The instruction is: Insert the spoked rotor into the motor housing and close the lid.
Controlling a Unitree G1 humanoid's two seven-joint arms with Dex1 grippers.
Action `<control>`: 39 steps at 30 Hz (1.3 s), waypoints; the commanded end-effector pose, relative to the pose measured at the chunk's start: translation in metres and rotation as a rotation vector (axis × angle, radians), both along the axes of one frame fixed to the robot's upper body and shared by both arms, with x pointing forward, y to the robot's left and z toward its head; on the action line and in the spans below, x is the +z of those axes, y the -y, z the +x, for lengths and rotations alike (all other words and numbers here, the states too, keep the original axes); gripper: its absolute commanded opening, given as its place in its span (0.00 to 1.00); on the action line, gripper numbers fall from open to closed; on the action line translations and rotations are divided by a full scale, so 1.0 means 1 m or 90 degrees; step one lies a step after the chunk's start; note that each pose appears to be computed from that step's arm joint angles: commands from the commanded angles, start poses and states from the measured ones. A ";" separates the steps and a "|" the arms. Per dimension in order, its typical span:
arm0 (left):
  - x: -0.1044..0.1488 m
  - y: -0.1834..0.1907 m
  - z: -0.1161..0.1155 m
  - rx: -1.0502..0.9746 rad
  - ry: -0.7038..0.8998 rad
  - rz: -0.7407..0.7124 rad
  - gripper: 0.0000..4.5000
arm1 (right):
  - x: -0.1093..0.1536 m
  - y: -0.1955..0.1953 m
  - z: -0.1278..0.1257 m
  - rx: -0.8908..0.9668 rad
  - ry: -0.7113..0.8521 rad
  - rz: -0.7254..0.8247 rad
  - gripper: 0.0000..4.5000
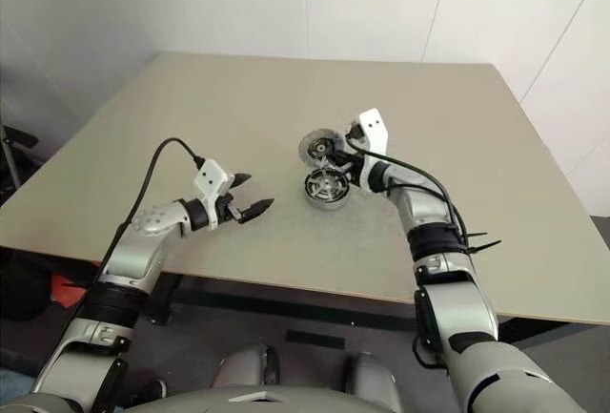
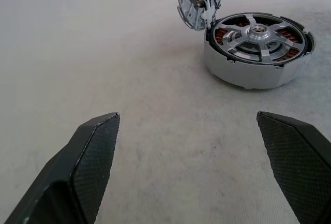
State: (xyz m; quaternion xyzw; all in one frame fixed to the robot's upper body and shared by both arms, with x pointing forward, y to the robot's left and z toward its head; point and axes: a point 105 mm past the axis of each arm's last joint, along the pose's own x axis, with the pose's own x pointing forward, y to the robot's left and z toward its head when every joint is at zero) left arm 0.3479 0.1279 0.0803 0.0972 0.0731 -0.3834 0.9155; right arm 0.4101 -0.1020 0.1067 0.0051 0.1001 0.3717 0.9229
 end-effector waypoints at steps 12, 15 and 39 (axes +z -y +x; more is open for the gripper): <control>0.014 -0.004 0.004 0.004 0.033 0.000 1.00 | -0.032 0.013 -0.002 -0.051 -0.045 0.011 0.03; 0.013 -0.004 0.004 0.003 0.032 0.000 1.00 | 0.001 0.017 0.005 -0.047 0.022 0.026 0.03; 0.011 0.004 0.007 -0.003 0.032 -0.007 1.00 | 0.054 0.003 -0.038 0.522 0.253 -0.577 0.52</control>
